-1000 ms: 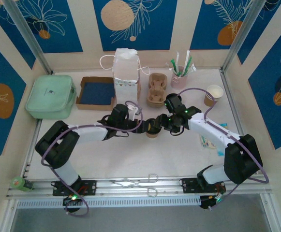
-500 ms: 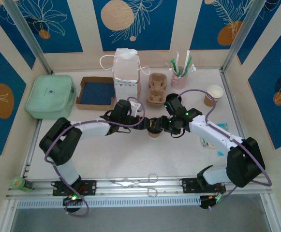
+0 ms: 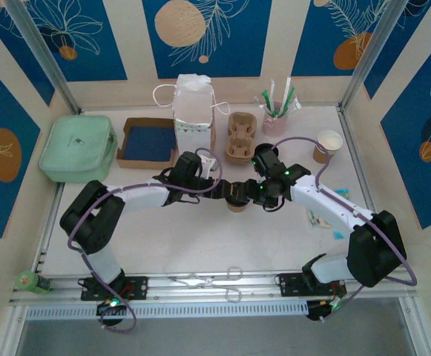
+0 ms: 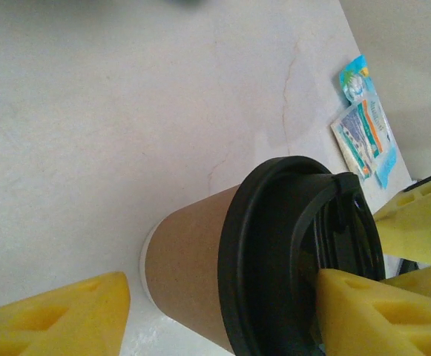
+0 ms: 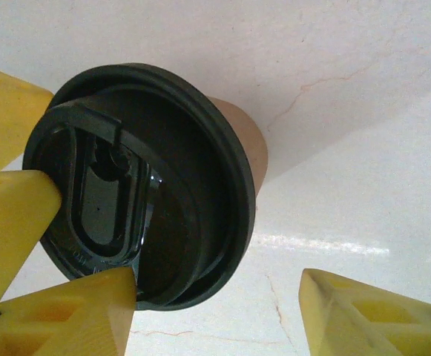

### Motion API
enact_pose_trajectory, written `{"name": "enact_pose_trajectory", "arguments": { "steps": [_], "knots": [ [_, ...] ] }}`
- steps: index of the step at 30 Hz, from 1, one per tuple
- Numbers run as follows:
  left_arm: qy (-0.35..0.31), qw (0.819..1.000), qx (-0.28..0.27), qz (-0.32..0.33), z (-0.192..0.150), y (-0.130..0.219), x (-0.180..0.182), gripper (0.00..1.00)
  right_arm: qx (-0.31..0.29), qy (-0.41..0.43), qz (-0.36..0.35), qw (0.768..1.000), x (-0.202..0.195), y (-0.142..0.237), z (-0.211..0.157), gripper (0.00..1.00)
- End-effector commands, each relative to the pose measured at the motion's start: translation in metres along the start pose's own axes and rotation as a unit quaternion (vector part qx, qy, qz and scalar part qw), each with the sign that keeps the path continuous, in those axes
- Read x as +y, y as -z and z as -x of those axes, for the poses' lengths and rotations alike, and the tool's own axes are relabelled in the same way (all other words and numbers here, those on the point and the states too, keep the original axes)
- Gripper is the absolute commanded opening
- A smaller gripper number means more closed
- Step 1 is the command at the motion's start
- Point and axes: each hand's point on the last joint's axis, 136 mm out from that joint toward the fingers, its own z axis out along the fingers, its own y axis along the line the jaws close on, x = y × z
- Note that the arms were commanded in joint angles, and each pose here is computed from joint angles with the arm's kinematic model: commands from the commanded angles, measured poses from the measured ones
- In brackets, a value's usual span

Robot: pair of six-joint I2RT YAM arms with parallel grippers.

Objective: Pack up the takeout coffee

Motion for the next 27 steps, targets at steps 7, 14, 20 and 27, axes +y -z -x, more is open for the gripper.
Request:
{"name": "enact_pose_trajectory", "arguments": {
  "steps": [7,14,20,27],
  "knots": [
    [0.009,1.000,-0.019,0.000,0.018,0.026,-0.018,0.74,-0.004,0.021,-0.007,1.000,0.008,0.017,0.008,0.64],
    [-0.005,0.999,-0.050,-0.022,0.038,0.051,-0.045,0.78,-0.014,0.037,-0.025,0.999,0.018,0.029,0.017,0.68],
    [-0.003,0.997,-0.077,0.000,0.042,0.074,-0.038,0.81,-0.010,0.046,-0.070,0.996,0.022,0.029,0.020,0.70],
    [0.028,0.995,-0.092,0.041,0.026,0.096,-0.006,0.81,0.005,0.056,-0.112,0.992,0.031,0.020,0.019,0.79]
  ]
}}
